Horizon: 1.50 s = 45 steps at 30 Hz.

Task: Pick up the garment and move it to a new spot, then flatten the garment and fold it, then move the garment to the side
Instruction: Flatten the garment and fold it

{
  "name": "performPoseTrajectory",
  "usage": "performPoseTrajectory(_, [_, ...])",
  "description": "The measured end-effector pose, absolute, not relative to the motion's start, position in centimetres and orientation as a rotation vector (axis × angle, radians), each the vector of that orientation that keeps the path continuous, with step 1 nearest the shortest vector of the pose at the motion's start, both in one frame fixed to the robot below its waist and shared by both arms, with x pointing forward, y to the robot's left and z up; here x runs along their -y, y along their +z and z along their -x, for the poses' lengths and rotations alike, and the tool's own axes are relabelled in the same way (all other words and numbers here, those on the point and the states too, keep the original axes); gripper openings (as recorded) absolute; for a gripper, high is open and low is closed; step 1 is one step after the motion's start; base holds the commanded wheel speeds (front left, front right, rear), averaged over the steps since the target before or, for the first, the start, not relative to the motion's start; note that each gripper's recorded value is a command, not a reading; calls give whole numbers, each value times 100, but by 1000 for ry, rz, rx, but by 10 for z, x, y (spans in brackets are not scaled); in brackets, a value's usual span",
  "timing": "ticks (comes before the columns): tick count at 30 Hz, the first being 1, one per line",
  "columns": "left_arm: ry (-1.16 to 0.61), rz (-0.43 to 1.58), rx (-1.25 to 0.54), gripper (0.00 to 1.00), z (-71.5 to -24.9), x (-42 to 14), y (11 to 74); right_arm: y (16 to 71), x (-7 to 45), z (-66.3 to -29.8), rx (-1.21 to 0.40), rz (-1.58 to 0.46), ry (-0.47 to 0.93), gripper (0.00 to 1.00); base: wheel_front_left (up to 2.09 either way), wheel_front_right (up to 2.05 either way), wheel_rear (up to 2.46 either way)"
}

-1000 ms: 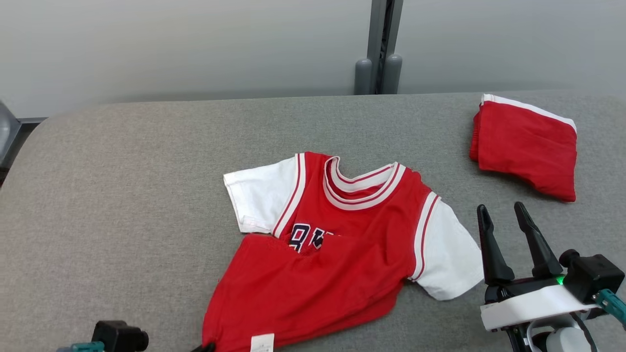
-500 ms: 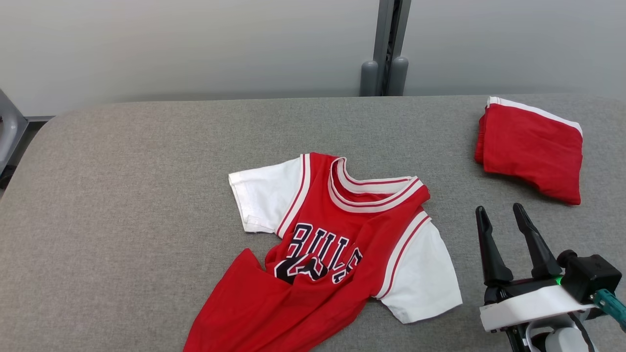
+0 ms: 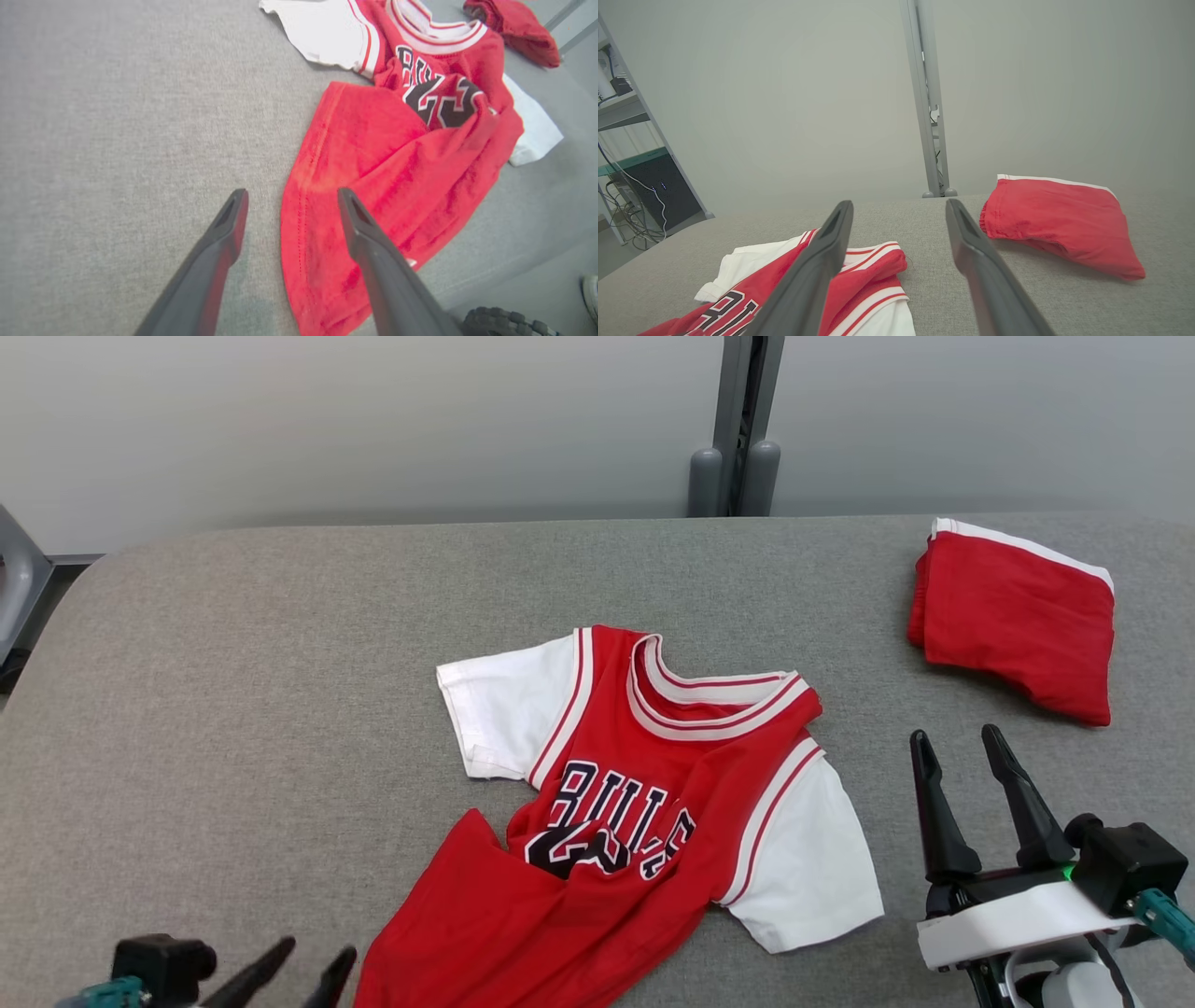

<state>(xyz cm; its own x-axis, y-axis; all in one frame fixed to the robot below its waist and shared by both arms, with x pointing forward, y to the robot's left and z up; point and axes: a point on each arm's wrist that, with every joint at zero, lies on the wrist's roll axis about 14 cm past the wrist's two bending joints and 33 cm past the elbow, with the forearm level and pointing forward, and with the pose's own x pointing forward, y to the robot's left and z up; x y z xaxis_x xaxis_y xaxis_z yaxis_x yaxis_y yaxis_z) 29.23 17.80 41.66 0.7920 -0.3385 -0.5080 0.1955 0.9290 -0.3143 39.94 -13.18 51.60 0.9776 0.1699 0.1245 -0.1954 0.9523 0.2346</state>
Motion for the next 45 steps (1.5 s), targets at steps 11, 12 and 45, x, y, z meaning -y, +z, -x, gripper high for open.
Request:
performPoseTrajectory(11, [-253, 281, -429, 100, -308, -177, 443, 517, 120, -401, 101, -224, 222, 100, 0, 0, 0])
performPoseTrajectory(12, [-251, 278, -421, 100, -308, -177, 444, 518, 117, -401, 101, -218, 234, 100, 0, 0, 0])
performPoseTrajectory(45, [47, 366, -295, 100, -290, -267, 447, 429, -55, -550, -645, 92, 589, 100, 0, 0, 0])
